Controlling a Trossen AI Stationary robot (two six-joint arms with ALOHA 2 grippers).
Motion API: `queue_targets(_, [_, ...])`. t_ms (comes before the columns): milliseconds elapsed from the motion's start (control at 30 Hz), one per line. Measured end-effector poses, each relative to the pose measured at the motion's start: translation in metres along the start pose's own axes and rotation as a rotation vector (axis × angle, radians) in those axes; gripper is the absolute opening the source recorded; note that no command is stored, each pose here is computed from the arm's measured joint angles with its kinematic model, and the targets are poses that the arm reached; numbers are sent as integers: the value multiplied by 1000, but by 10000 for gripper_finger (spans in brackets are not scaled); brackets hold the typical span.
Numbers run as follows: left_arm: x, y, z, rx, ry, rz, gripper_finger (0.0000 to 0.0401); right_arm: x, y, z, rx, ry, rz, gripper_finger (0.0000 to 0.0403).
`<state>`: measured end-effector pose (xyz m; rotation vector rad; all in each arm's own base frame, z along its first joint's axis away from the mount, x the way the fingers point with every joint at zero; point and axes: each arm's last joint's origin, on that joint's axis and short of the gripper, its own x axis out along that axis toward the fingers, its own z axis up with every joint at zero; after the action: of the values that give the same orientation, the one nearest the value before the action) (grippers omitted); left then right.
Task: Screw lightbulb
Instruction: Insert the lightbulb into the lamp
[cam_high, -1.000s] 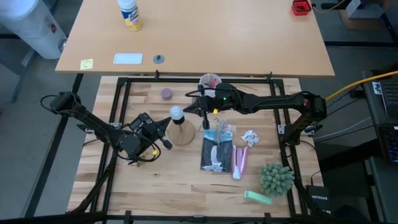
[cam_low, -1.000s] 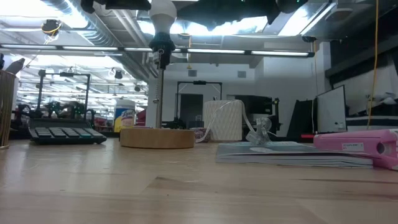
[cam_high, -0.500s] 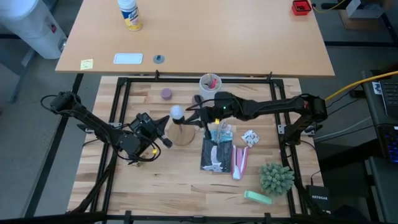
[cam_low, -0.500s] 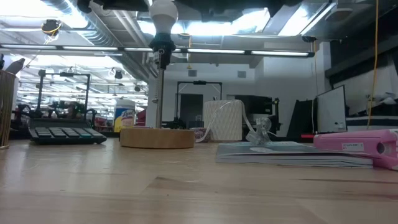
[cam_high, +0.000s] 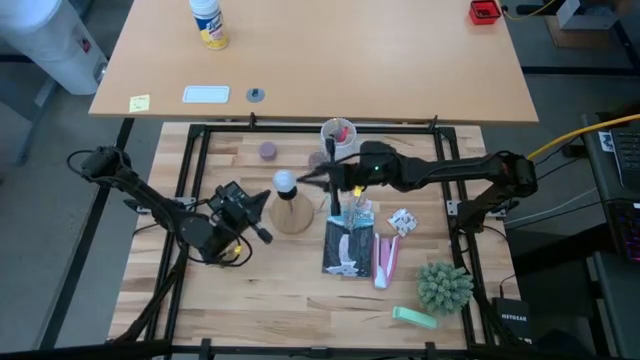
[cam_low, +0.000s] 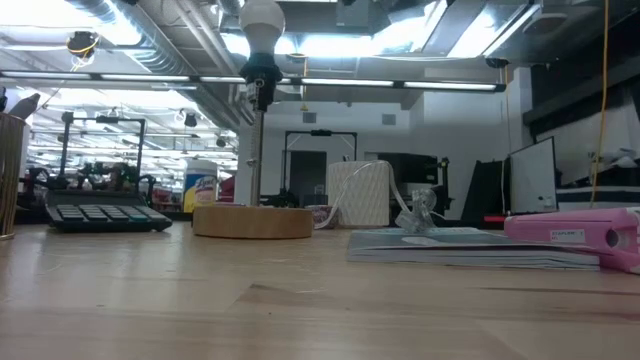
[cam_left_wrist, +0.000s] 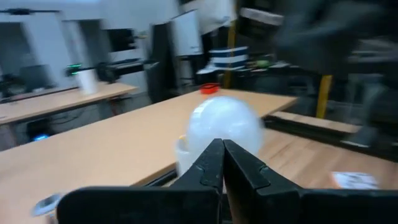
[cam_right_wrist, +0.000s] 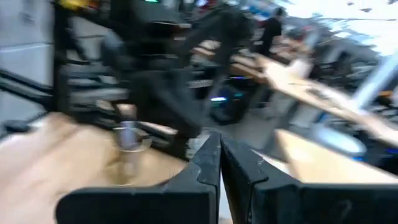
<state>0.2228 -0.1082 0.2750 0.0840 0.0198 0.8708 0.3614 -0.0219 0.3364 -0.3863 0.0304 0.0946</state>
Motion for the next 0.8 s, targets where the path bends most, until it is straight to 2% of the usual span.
queue_targets(100, [-1, -3, 0, -12, -19, -102, 1, -2, -13, -3, -15, 8, -66, 17])
queue_targets(200, [2, -4, 0, -14, -27, -146, 1, -2, -26, -13, 9, 26, -88, 17])
queue_targets(367, [9, -2, -1, -10, -25, -117, 1, 1, -37, -28, 84, 42, -61, 17])
queue_targets(800, [18, -1, -9, -5, 8, -85, 1, 13, -32, -44, 122, 45, 21, 17])
